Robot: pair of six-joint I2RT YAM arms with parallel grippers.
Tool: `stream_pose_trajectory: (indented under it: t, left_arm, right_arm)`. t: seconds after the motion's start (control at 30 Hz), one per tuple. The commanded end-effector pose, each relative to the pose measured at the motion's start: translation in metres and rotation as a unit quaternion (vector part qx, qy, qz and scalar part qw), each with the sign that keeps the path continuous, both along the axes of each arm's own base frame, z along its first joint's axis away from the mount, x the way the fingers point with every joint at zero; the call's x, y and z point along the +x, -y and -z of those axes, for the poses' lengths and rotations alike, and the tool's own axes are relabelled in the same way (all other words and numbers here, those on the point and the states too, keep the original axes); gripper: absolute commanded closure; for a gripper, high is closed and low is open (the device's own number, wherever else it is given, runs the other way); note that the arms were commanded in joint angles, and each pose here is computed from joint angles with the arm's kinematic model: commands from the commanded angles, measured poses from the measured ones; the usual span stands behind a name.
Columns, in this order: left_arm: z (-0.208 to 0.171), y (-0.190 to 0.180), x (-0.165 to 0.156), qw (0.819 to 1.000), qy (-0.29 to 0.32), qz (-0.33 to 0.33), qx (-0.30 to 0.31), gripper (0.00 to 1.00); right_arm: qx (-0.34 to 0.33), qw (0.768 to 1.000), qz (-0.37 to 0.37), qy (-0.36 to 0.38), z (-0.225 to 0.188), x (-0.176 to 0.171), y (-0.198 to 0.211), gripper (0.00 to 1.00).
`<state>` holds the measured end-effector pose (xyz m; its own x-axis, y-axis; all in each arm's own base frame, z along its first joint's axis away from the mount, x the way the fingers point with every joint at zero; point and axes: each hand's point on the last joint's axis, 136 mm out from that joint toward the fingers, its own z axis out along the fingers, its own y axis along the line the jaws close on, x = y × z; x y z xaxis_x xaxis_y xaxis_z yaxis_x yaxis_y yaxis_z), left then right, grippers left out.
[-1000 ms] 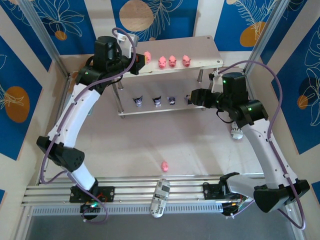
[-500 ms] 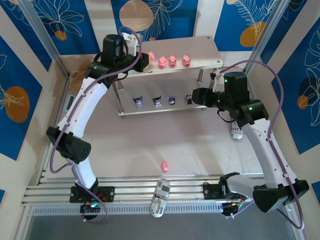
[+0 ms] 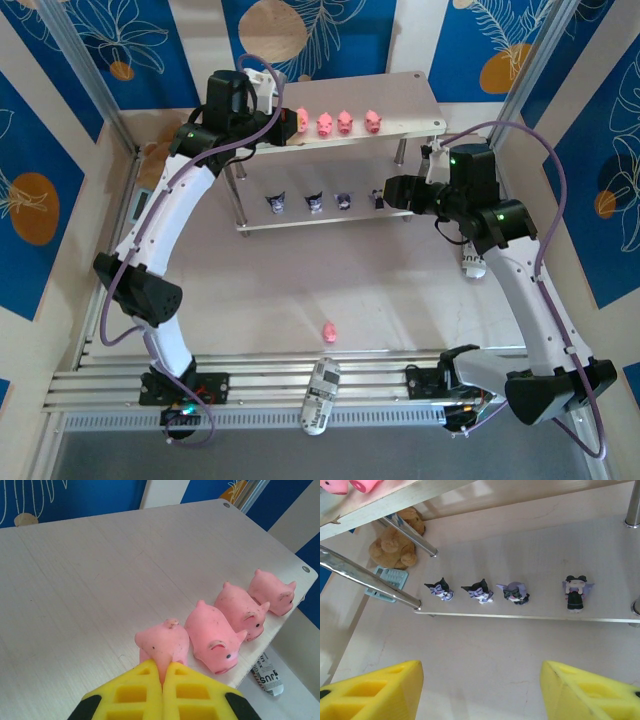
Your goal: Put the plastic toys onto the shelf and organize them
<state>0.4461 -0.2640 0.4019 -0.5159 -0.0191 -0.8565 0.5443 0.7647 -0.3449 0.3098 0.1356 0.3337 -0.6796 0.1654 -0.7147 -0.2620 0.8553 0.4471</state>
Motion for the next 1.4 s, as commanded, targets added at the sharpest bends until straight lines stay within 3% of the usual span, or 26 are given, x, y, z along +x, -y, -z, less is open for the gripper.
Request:
stream_pose_trajectory:
  t: [0.0,0.53,1.1,1.37]
  left_arm:
    - [-0.018,-0.004,-0.002,1.0,0.008,-0.001,-0.019,0.94]
    - [-0.034,-0.011,-0.018,0.999,0.027,-0.01,-0.038,0.94]
    - [-0.012,-0.004,-0.015,0.999,-0.005,0.0,-0.041,0.93]
    - [-0.003,-0.004,-0.009,0.999,-0.012,-0.008,-0.034,0.83]
  right_arm:
    - [0.01,1.0,-0.012,0.01,-0.004,-0.003,-0.003,0.36]
    - [0.019,1.0,-0.018,0.013,-0.004,-0.004,-0.004,0.36]
    - [0.021,0.999,-0.02,0.013,-0.004,-0.003,-0.004,0.36]
    - [0.022,1.0,-0.018,0.012,-0.003,-0.003,-0.002,0.36]
